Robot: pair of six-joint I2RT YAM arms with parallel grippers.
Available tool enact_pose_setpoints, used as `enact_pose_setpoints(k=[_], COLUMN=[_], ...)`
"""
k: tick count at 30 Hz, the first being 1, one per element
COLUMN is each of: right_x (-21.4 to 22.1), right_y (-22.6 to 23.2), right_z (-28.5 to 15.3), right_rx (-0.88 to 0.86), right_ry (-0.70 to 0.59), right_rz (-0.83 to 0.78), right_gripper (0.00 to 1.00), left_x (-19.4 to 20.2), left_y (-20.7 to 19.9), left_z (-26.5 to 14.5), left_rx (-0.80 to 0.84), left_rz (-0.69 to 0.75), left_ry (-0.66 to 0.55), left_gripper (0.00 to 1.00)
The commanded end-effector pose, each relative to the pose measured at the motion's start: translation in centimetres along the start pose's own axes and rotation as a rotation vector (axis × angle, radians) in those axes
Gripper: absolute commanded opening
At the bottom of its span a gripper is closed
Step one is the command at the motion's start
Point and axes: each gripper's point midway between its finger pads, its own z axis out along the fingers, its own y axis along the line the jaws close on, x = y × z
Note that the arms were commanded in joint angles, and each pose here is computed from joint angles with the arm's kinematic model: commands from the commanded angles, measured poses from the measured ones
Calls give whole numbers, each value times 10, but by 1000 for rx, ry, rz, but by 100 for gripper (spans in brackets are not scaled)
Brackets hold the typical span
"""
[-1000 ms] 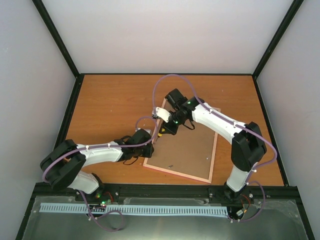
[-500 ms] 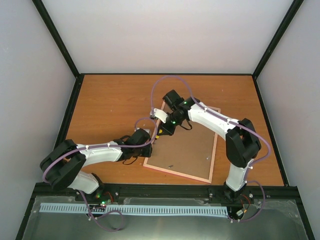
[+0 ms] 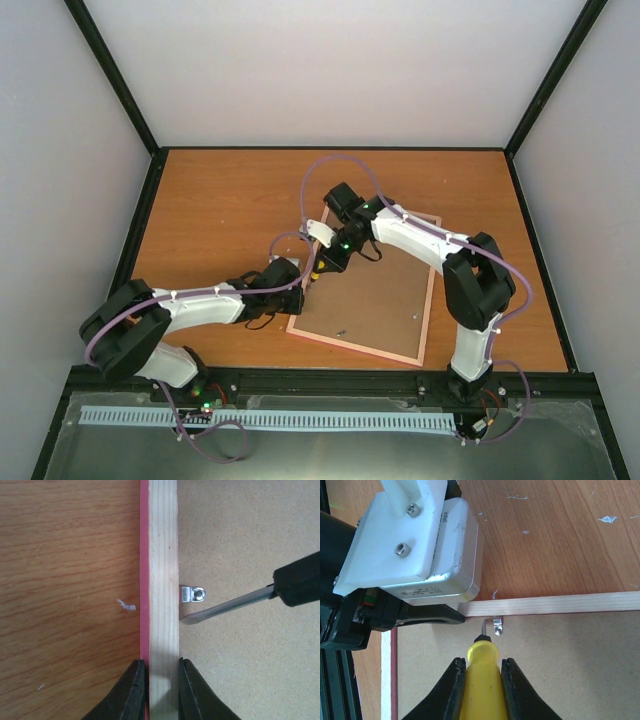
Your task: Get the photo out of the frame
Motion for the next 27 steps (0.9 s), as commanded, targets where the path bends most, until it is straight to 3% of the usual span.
enact_pose_setpoints(k=[1, 16, 19, 21, 27], right_x=[-2, 7, 3, -11, -14], right_y=[-6, -40, -66, -66, -44], right_z=[4, -2, -29, -63, -99], right_rx=[18, 216, 420, 496, 444], right_ry=[3, 70, 63, -11, -63], right_rz=[6, 67, 95, 90, 64], right_gripper=[3, 3, 3, 3, 3], left_x=[-6, -6, -6, -7, -8], left_y=[-8, -8, -8, -7, -7], left_z=[-3, -3, -4, -4, -6], left_rx=[43, 48, 47, 46, 47], left_rz=[-2, 1, 0, -2, -3], left_ry=[-30, -31, -34, -37, -44], left_gripper=[5, 1, 1, 1, 1])
